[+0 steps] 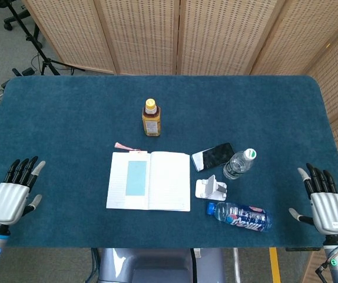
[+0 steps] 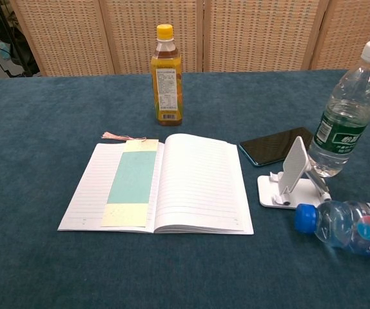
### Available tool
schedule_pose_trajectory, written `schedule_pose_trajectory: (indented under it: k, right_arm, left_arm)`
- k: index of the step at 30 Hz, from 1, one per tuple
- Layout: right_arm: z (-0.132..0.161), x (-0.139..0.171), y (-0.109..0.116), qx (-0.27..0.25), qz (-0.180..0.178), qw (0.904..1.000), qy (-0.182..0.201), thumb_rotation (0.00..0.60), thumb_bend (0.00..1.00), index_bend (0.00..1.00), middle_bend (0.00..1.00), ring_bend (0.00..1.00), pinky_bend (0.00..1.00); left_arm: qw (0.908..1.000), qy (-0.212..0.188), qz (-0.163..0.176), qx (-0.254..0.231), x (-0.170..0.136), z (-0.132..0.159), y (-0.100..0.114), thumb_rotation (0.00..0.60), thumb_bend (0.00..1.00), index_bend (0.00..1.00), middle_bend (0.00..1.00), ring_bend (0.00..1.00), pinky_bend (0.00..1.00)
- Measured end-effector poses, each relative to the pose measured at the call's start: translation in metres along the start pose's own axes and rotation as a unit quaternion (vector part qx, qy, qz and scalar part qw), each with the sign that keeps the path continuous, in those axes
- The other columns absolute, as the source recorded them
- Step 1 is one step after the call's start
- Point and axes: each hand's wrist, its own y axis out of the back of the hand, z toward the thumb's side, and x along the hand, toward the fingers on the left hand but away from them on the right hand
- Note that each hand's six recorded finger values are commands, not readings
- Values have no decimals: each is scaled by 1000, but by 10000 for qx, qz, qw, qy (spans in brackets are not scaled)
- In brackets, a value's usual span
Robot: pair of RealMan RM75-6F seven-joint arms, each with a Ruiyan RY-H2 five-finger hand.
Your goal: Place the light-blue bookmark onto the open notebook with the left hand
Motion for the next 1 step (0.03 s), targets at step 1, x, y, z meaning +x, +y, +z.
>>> schedule_pose_trajectory:
  k: [1]
  right_arm:
    - [1,0,-1,17,13,10000,21,600,0,0,0,0,0]
  left_arm:
    - [10000,32,2,-5,0,-2,0,600,294,0,0,0,1]
